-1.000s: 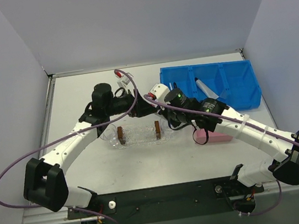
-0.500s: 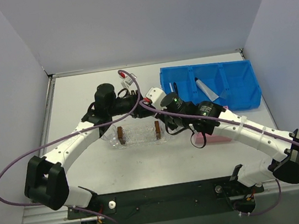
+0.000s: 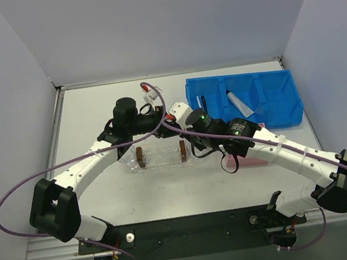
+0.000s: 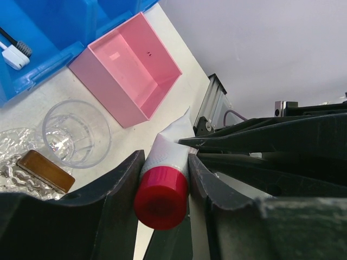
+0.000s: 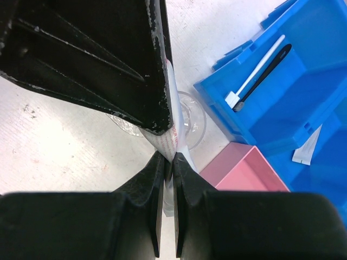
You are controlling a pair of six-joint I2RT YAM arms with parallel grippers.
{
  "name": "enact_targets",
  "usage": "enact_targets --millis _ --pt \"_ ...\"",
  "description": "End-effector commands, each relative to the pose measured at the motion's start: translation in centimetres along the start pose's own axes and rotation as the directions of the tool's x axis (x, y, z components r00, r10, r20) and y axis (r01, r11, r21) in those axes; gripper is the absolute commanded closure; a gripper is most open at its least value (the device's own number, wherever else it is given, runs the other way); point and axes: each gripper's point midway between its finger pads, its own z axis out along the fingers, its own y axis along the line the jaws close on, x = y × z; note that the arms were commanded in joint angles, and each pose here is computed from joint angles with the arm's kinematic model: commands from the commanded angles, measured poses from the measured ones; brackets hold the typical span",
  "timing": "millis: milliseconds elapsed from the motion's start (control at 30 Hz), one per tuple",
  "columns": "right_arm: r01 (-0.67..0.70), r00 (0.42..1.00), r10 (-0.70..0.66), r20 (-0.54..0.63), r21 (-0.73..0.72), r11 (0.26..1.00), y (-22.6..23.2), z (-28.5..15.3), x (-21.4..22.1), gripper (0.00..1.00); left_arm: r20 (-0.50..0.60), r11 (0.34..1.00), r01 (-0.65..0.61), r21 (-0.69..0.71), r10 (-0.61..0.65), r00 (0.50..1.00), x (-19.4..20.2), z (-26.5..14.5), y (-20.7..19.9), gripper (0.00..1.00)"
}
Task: Prepare toiletry sets of a toothbrush and toothpaste on the tray
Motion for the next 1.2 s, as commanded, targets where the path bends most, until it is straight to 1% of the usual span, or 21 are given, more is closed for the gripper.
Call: enact_targets --millis 0,33,133,200,233,300,333,367,400,433,500,533,600,733,767,833,867,900,1000,1100,1167 --pt "-0.026 0.997 0.021 0.077 0.064 0.998 -1.3 -0.8 -2.2 1.0 -0.017 0.998 -0.032 0.057 0.033 0.999 0.2 0.3 -1.5 0.62" --pt "-0.027 0.997 0.022 0.072 0.069 0.997 -1.4 -0.7 -2.1 1.0 -0.016 0.998 -0.033 0.058 0.034 0.999 0.1 0.3 -1.5 0.69" --pt "-0.034 0.997 0.029 0.071 0.079 0.996 -1.5 -0.6 -2.0 1.0 -0.01 0.997 -0.041 0.059 0.041 0.999 0.0 0.3 -1.6 0.79" --pt "-0.04 0.997 0.035 0.069 0.083 0.996 -1.6 -0.6 -1.8 0.92 -0.003 0.998 -0.046 0.053 0.046 0.999 -0.1 0.2 -1.5 0.84" --pt "-0.049 0.996 0.043 0.073 0.084 0.995 -1.6 -0.7 -1.8 0.83 -0.001 0.997 -0.052 0.056 0.053 0.999 -0.2 0.1 -1.7 0.85" --pt "-0.063 0.995 0.057 0.077 0.074 0.995 -1.9 -0.8 -1.6 0.75 0.002 0.996 -0.067 0.056 0.067 0.998 -0.3 0.0 -1.7 0.87" --pt "-0.071 0.994 0.066 0.083 0.066 0.995 -2.0 -1.0 -1.7 0.67 0.004 0.995 -0.079 0.062 0.079 0.997 -0.4 -0.1 -2.0 0.89" --pt "-0.084 0.993 0.079 0.088 0.053 0.995 -2.1 -1.1 -1.6 0.62 0.006 0.993 -0.094 0.065 0.094 0.996 -0.5 -0.2 -2.0 0.9" --pt "-0.092 0.992 0.092 0.09 -0.009 0.996 -1.3 -1.2 -1.6 0.58 0.002 0.991 -0.108 0.078 0.108 0.994 -0.5 -0.2 -2.4 0.91" --pt "-0.12 0.988 0.122 0.096 -0.018 0.993 -2.1 -1.7 -1.5 0.53 0.0 0.989 -0.12 0.085 0.12 0.993 -0.5 -0.3 -2.5 0.91" --pt "-0.152 0.982 0.161 0.102 -0.09 0.984 -1.8 -2.3 -1.5 0.5 -0.02 0.982 -0.149 0.112 0.153 0.988 -0.2 -0.5 -3.0 0.92" --pt "-0.172 0.977 0.19 0.099 -0.166 0.971 -1.6 -2.9 -1.4 0.48 -0.024 0.978 -0.165 0.131 0.17 0.985 -0.3 -0.6 -3.5 0.92" --pt "-0.186 0.973 0.21 0.092 -0.219 0.958 -1.4 -3.7 -1.2 0.46 -0.038 0.968 -0.194 0.162 0.202 0.979 0.1 -0.9 -4.0 0.94" --pt "-0.202 0.972 0.23 0.043 -0.344 0.917 0.4 -5.1 -0.5 0.45 -0.051 0.939 -0.253 0.233 0.272 0.961 0.6 -1.7 -5.5 0.94" --pt "-0.201 0.971 0.235 0.037 -0.405 0.892 1.4 -5.5 -0.5 0.45 -0.059 0.928 -0.272 0.253 0.296 0.954 1.0 -1.9 -5.7 0.94" --pt "-0.203 0.971 0.238 0.02 -0.455 0.867 2.3 -6.0 -0.3 0.45 -0.059 0.913 -0.302 0.274 0.329 0.942 1.3 -2.3 -6.2 0.95" --pt "-0.198 0.972 0.237 0.013 -0.503 0.841 3.2 -6.3 -0.3 0.45 -0.055 0.897 -0.332 0.292 0.363 0.93 1.6 -2.6 -6.8 0.95" --pt "-0.223 0.966 0.257 -0.008 -0.518 0.826 3.5 -6.5 -0.2 0.45 -0.055 0.89 -0.343 0.299 0.375 0.925 1.8 -2.8 -7.0 0.95" --pt "-0.238 0.964 0.264 -0.04 -0.579 0.78 4.8 -6.8 -0.1 0.45 -0.044 0.867 -0.38 0.322 0.414 0.909 2.1 -3.4 -7.8 0.95" --pt "-0.251 0.962 0.265 -0.066 -0.597 0.762 5.3 -6.6 0.3 0.45 -0.043 0.847 -0.393 0.358 0.436 0.899 2.6 -3.7 -8.6 0.95" --pt "-0.257 0.962 0.262 -0.083 -0.607 0.752 5.6 -6.3 0.5 0.45 -0.038 0.822 -0.41 0.396 0.461 0.887 3.1 -4.0 -9.4 0.95"
